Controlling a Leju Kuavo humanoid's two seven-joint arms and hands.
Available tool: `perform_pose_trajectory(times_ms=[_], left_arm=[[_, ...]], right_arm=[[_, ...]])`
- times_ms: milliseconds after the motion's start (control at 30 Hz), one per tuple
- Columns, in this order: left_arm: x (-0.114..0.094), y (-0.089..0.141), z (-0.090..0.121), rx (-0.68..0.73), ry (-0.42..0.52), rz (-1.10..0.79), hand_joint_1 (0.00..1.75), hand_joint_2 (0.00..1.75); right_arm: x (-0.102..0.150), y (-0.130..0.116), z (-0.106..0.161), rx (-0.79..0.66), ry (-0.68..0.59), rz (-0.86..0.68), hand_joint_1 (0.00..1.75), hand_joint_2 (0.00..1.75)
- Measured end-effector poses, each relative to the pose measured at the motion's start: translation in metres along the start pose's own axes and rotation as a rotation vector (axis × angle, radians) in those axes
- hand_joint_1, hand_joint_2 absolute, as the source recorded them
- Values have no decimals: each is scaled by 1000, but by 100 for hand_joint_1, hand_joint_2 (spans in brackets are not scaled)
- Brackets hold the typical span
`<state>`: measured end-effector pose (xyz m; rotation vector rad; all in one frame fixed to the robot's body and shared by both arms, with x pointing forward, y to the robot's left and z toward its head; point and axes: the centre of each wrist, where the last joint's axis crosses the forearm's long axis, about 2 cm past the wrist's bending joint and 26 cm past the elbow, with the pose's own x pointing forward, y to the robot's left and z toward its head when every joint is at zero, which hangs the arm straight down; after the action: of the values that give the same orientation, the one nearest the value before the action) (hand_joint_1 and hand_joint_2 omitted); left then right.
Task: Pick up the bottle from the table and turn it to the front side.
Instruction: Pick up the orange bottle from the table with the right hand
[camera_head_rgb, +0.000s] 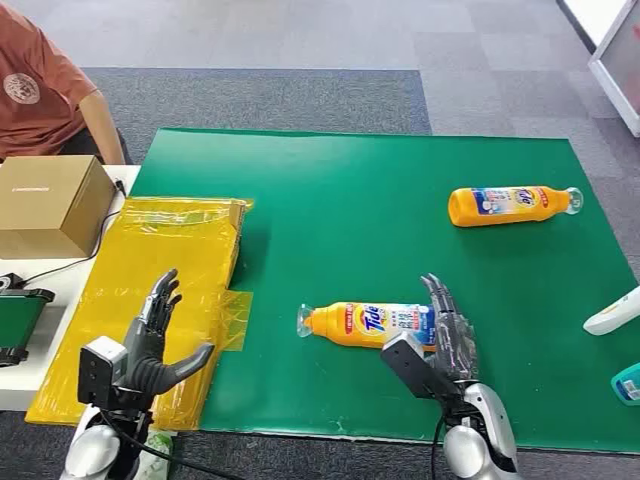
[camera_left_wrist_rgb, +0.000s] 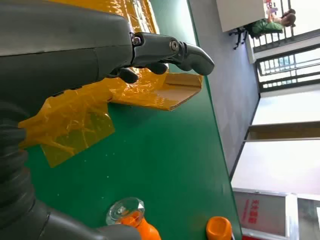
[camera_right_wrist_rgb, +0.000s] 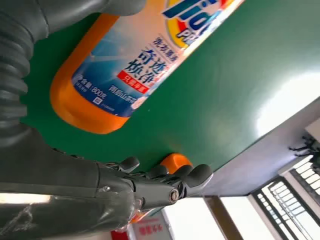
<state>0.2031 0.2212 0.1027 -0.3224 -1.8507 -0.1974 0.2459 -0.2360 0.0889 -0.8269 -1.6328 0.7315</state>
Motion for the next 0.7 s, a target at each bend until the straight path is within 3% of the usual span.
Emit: perform_pose_trajectory(times_ms=[300,700], left_arm=[[2,-2,-4,-26,3,-8,0,175],[9,-8,-17,-91,-35,-9,0,175]], right_arm=[[-4,14,-3,82,40,246,0,175],[-6,24,-35,146,-19,468,0,175]])
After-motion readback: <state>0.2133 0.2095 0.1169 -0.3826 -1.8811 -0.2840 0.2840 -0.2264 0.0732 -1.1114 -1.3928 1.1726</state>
